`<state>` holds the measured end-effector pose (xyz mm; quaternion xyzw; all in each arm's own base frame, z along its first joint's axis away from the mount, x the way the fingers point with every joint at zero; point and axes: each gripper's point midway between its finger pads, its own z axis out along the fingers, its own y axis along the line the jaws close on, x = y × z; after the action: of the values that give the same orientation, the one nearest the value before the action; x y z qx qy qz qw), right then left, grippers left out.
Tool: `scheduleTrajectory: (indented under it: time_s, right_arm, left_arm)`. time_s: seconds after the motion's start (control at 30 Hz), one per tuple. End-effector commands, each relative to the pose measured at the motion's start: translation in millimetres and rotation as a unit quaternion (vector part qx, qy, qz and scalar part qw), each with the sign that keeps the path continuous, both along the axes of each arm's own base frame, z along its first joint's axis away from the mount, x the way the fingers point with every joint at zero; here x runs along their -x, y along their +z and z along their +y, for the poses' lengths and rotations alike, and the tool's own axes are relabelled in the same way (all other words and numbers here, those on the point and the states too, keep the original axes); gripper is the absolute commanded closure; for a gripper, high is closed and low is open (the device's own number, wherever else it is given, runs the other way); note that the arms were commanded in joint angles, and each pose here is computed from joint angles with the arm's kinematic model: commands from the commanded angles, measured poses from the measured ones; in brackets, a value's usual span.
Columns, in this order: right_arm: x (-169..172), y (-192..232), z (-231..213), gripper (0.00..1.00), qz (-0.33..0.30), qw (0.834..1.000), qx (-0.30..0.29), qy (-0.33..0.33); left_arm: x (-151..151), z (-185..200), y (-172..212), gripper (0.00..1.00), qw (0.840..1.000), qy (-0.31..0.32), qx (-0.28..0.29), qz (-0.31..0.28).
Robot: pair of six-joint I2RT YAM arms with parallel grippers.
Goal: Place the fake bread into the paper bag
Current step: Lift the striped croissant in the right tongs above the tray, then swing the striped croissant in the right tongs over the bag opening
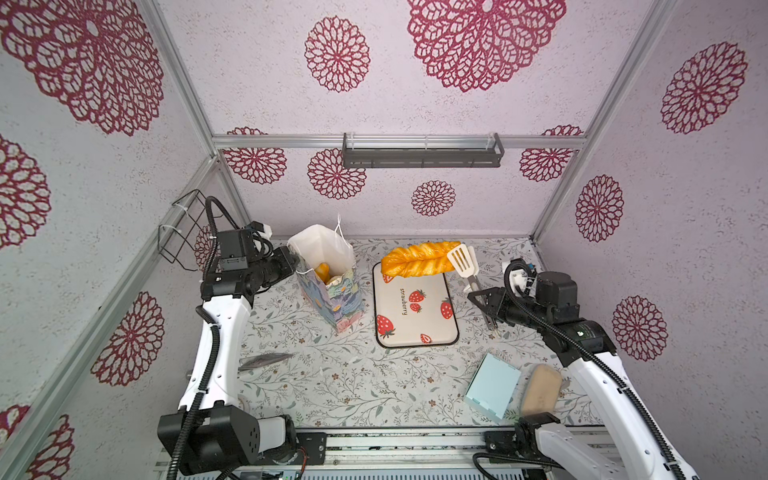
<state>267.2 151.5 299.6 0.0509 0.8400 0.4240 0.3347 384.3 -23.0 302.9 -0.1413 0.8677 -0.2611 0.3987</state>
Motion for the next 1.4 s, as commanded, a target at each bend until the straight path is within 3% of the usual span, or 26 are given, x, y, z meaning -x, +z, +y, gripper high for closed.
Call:
scheduleTrajectory:
  time_s: [0.0,0.77,1.37]
  right_arm:
    - [-2.5,46.4,1.8,0.78,-0.08,0.997,0.005,0.019]
    - [-26.0,124.8,9.5,0.78,-0.167,0.985,0.044,0.019]
    - [-33.3,153.5,76.0,0.78,-0.205,0.967,0.126,0.082]
  left_arm:
    - [4.4,-3.9,16.0,0.96,1.0,-0.007,-0.006,-0.018]
    - [8.3,-3.6,19.5,0.96,1.0,-0.005,-0.007,-0.018]
    - [15.3,-2.8,21.4,0.96,1.0,-0.003,-0.013,-0.019]
